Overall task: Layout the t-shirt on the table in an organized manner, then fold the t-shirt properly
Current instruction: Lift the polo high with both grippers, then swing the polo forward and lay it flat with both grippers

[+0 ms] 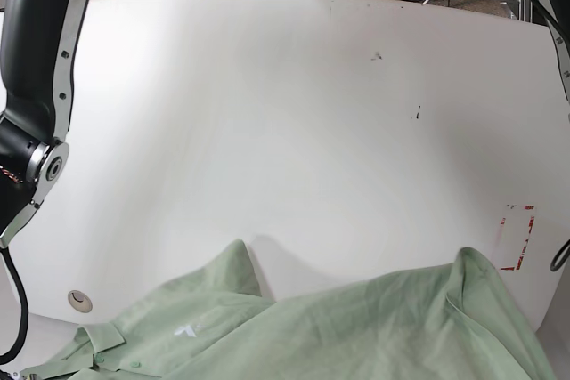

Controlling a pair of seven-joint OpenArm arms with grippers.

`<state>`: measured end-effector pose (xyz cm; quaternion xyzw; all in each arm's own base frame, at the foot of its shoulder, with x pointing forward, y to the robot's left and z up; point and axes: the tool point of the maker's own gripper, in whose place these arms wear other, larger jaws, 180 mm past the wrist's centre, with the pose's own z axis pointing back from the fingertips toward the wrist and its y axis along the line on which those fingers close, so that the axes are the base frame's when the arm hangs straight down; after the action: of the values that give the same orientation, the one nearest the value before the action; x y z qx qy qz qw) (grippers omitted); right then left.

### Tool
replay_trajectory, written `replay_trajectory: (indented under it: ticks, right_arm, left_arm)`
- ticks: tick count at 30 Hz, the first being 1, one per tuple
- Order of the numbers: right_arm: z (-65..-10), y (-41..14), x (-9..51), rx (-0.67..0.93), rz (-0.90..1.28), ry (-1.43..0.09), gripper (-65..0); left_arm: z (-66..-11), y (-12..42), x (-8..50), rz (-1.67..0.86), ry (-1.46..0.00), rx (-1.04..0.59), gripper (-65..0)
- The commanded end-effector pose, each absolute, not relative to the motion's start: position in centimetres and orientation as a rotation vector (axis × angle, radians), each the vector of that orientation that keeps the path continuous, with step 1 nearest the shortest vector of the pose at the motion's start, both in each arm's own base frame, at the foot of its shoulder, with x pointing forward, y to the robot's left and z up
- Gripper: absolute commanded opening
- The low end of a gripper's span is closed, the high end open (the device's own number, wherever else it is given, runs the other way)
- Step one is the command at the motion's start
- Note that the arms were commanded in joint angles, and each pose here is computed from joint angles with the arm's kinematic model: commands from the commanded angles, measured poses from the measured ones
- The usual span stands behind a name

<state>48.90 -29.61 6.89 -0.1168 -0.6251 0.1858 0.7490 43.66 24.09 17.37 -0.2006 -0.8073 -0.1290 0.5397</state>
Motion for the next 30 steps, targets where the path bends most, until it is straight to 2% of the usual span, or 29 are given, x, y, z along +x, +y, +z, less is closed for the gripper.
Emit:
replay_trajectory:
  ticks: [1, 6, 12, 20, 30]
  right_arm:
    - [9.3, -30.8, 48.1, -0.303, 0.374, -1.406, -65.0]
    - [7.6, -31.2, 47.9, -0.311, 0.368, -1.356, -65.0]
    - [2.8, -31.3, 47.3, -0.286, 0.366, -1.296, -65.0]
    - [-7.2, -31.6, 45.1, -0.169, 0.328, -1.167, -65.0]
    - [-19.1, -30.0, 39.5, -0.078, 0.262, -0.990, -65.0]
  left_arm:
    - [19.5, 25.0, 43.0, -0.284, -1.976, -0.469, -65.0]
    - [18.5, 24.9, 43.5, -0.283, -1.932, -0.465, -65.0]
    - [13.8, 24.1, 44.6, -0.285, -1.808, -0.491, -65.0]
    - [4.3, 24.4, 45.2, -0.191, -1.622, -0.622, -65.0]
    - [-8.6, 23.0, 43.1, -0.150, -1.354, -0.619, -65.0]
